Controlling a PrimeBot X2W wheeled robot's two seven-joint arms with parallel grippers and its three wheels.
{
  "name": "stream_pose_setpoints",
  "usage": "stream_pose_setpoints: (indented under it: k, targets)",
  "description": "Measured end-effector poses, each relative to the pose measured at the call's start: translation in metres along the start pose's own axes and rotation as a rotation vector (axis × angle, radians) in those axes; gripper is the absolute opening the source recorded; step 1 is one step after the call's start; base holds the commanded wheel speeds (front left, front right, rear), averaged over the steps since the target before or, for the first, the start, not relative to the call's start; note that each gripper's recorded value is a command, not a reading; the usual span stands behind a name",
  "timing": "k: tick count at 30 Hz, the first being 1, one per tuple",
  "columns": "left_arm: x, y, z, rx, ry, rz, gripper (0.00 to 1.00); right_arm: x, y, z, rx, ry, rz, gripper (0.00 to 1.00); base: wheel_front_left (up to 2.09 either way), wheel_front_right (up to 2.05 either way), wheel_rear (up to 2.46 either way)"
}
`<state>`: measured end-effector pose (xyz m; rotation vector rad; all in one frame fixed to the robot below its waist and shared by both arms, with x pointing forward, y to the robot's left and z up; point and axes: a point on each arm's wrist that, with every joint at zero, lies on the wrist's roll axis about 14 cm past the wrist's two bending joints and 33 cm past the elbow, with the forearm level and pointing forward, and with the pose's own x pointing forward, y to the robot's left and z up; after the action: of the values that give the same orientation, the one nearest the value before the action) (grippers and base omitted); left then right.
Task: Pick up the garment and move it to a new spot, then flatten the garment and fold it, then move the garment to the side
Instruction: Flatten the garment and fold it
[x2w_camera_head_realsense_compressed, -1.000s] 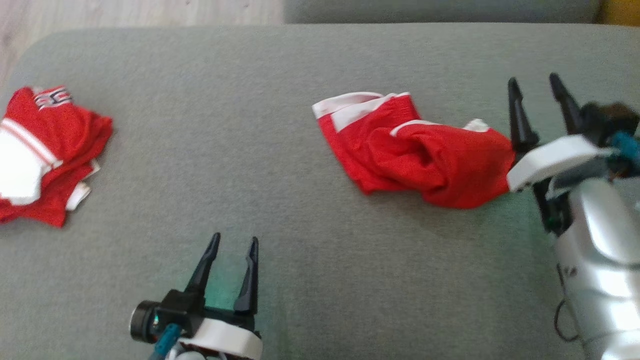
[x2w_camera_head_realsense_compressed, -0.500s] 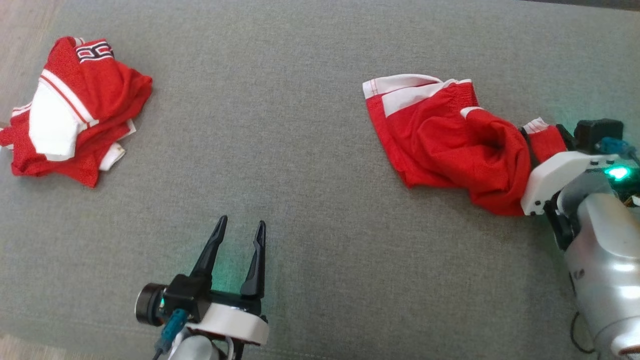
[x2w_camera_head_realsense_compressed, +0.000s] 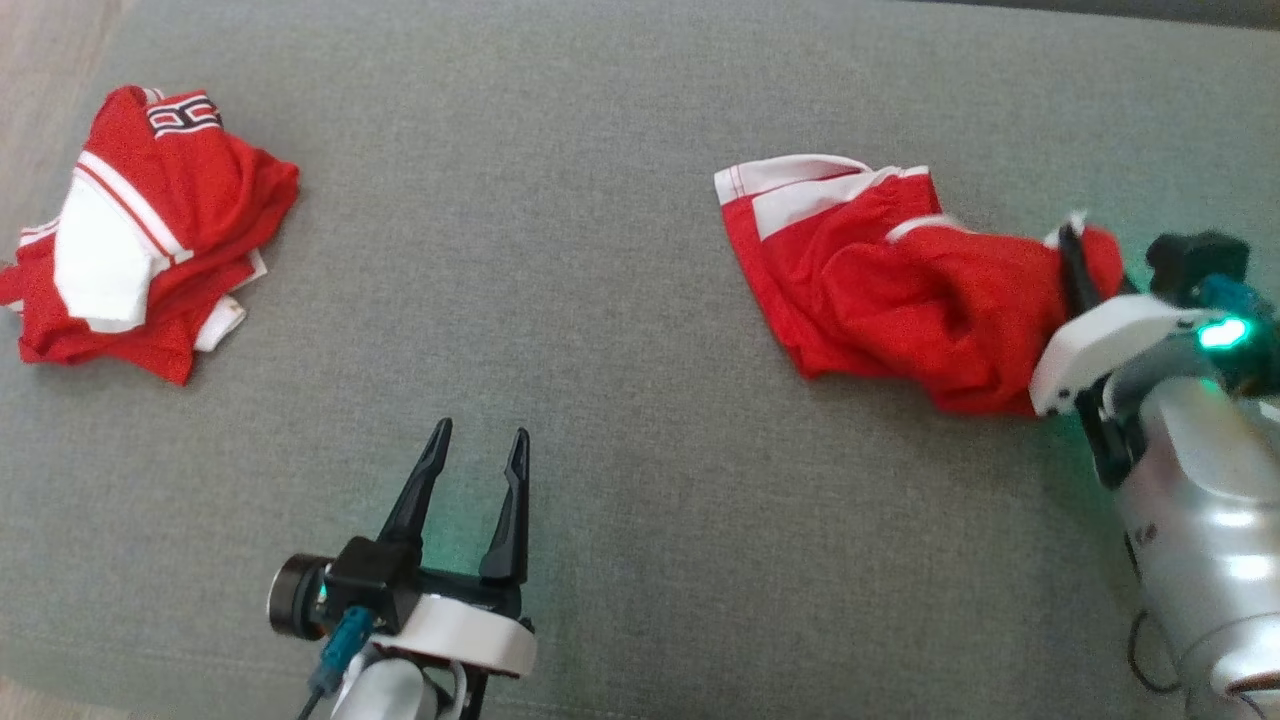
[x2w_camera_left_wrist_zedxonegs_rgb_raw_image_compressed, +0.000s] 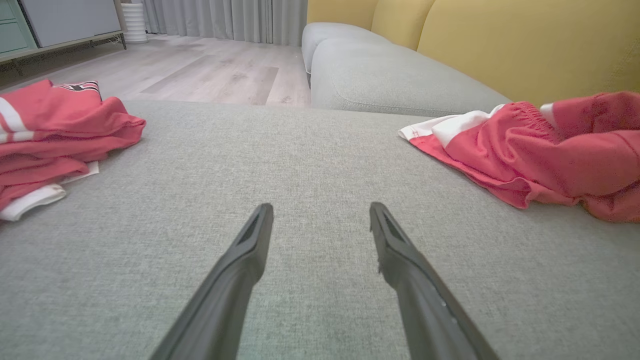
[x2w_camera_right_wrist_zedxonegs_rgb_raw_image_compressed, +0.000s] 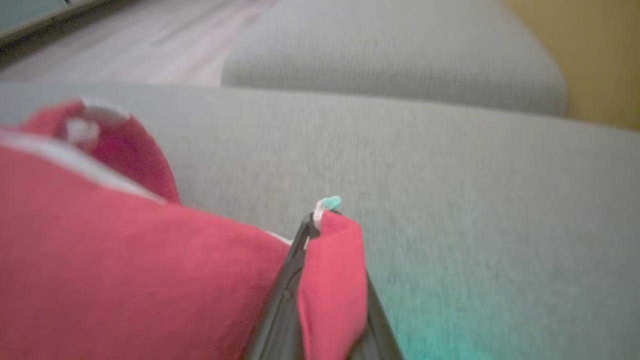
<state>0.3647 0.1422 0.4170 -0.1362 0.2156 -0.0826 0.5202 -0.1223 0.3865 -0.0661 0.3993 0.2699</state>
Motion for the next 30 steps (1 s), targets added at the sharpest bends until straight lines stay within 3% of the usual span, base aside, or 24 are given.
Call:
stream_pose_setpoints:
  k: [3, 4, 7, 10, 14, 19, 23, 26, 30]
  targets:
    - [-0.003, 0.001, 0.005, -0.004, -0.017, 0.005, 1.0, 0.003, 0.014, 0.053, 0.001, -0.172, 0.036, 0.0, 0.0, 0.0, 0.0]
    - [-0.003, 0.001, 0.005, -0.004, -0.017, 0.005, 1.0, 0.003, 0.014, 0.053, 0.001, -0.172, 0.036, 0.0, 0.0, 0.0, 0.0]
    - [-0.007, 0.003, 0.011, -0.01, -0.037, 0.013, 1.0, -0.001, 0.05, 0.148, -0.002, -0.428, 0.131, 0.0, 0.0, 0.0, 0.0]
    - [-0.014, 0.006, 0.016, -0.014, -0.054, 0.027, 1.0, -0.033, 0.099, 0.254, -0.027, -0.721, 0.268, 0.0, 0.0, 0.0, 0.0]
    - [-0.031, 0.013, 0.014, -0.034, -0.056, 0.061, 1.0, -0.085, 0.162, 0.328, -0.056, -0.94, 0.449, 0.0, 0.0, 0.0, 0.0]
    - [-0.054, 0.022, 0.01, -0.046, -0.059, 0.108, 1.0, -0.131, 0.226, 0.361, -0.076, -1.046, 0.621, 0.0, 0.0, 0.0, 0.0]
    - [-0.067, 0.029, 0.009, -0.056, -0.07, 0.142, 1.0, -0.15, 0.239, 0.379, -0.086, -1.096, 0.651, 0.0, 0.0, 0.0, 0.0]
    - [-0.07, 0.031, 0.006, -0.061, -0.063, 0.152, 1.0, -0.136, 0.224, 0.37, -0.083, -1.057, 0.606, 0.0, 0.0, 0.0, 0.0]
    - [-0.066, 0.026, 0.001, -0.062, -0.045, 0.13, 1.0, -0.084, 0.155, 0.314, -0.093, -0.881, 0.428, 0.0, 0.0, 0.0, 0.0]
